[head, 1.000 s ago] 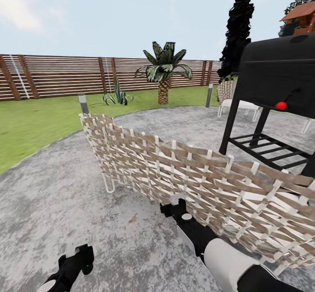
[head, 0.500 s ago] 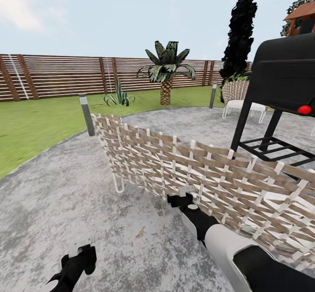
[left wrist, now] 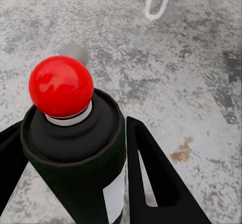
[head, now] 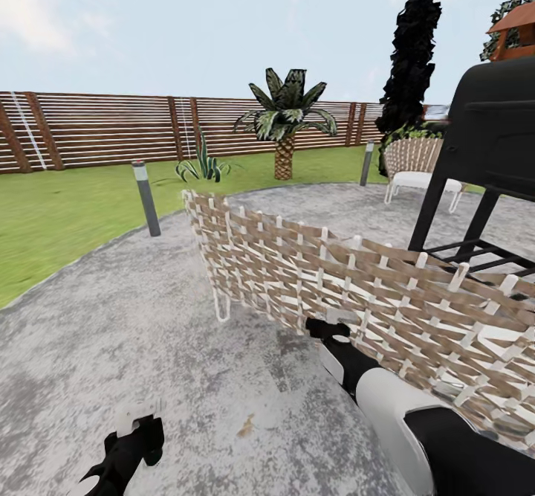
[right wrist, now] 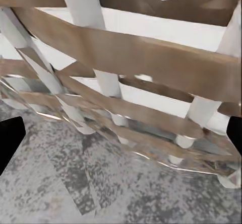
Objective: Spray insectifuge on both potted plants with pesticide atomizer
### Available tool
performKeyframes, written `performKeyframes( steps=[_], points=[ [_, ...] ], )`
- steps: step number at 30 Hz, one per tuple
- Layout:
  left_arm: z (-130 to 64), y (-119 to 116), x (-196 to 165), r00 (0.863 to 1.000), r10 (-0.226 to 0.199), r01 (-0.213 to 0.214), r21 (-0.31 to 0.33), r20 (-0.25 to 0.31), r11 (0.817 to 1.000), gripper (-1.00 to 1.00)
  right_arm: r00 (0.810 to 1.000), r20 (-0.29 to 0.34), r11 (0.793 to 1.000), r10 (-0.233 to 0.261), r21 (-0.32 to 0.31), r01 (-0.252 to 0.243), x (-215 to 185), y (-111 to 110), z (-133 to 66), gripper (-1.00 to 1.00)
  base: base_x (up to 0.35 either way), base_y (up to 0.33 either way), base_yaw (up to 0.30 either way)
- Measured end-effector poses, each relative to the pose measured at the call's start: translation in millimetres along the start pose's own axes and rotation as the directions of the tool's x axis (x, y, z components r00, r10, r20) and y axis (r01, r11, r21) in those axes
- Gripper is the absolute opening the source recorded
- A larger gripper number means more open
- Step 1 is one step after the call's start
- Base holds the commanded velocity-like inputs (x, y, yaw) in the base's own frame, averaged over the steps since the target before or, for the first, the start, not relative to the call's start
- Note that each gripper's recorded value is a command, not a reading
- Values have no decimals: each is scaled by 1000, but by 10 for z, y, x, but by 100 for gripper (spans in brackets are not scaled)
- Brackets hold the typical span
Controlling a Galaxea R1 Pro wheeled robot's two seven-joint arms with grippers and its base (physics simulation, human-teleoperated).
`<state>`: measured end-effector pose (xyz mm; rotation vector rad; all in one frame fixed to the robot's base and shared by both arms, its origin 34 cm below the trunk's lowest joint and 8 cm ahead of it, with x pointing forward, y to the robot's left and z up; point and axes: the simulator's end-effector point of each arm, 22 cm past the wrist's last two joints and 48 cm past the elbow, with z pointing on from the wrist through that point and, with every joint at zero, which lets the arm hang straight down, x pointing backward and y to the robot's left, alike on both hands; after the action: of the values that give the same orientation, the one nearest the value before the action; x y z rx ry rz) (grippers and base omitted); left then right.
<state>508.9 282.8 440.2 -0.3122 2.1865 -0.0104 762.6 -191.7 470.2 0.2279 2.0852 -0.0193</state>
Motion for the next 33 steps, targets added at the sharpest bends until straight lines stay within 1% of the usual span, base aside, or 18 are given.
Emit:
performKeyframes(
  steps=[6,10,13,14,15,17,18,20,22,23,24,25,26,27,29,31,32,33],
  points=[
    [-1,-4,-6,1000,-1,1,1,3,1000,-100,1000,-9,1000,3,24,-3,-9,-100,23,100,47,10,0],
    [-1,-10,-5,1000,0,0,2,3,1000,-100,1000,6,992,19,126,-20,-126,-449,48,100,0,0,0],
    [-10,-89,27,1000,8,-8,18,-3,1000,-100,991,56,967,124,216,-134,-261,-867,61,100,0,0,0],
    [-20,-164,55,1000,18,-18,33,-6,999,-100,985,85,954,150,249,-167,-325,-1086,63,100,0,0,0],
    [-24,-189,64,1000,22,-22,38,-7,999,-100,983,102,946,153,272,-176,-383,-1263,66,100,0,0,0],
    [-26,-199,67,1000,25,-24,40,-7,999,-100,979,115,936,169,293,-196,-421,-1427,64,100,0,0,0],
    [-26,-203,68,1000,25,-25,41,-7,999,-100,969,123,920,215,308,-244,-414,-1526,58,100,0,0,0],
    [-26,-204,68,1000,25,-25,42,-7,999,-100,963,127,912,238,311,-266,-401,-1533,55,100,0,0,0],
    [-25,-197,68,1000,20,-20,41,-8,999,-100,965,127,919,231,296,-259,-417,-1464,62,100,0,0,0],
    [-23,-184,64,1000,16,-16,38,-8,999,-100,969,129,930,212,278,-240,-447,-1401,72,100,0,0,0],
    [-20,-163,58,1000,13,-13,33,-7,999,-100,978,127,954,168,230,-194,-487,-1185,87,100,0,0,0],
    [-18,-139,52,1000,10,-10,27,-7,1000,-100,986,133,982,101,147,-120,-560,-804,93,100,0,0,0],
    [-13,-99,39,1000,5,-5,18,-6,1000,-100,988,151,998,20,49,-28,-646,-375,74,100,0,0,0],
    [-4,-17,11,1000,-4,4,0,-3,1000,-100,980,176,993,-90,-56,101,-701,84,22,100,-11,0,0],
    [-3,4,-2,1000,-10,10,-4,-1,1000,-100,975,180,985,-128,-88,145,-697,235,-1,100,-166,0,0],
    [-6,11,-19,1000,-16,16,-4,1,1000,-100,975,164,980,-149,-104,167,-692,315,-11,100,-314,0,-5],
    [-20,-5,-68,1000,-30,30,0,10,1000,-100,983,61,951,-175,-249,185,-690,678,-92,100,-343,0,-4],
    [-32,11,-102,999,-30,31,-9,18,999,-100,982,52,933,-180,-306,187,-923,857,-210,100,-344,0,69]
  ],
)
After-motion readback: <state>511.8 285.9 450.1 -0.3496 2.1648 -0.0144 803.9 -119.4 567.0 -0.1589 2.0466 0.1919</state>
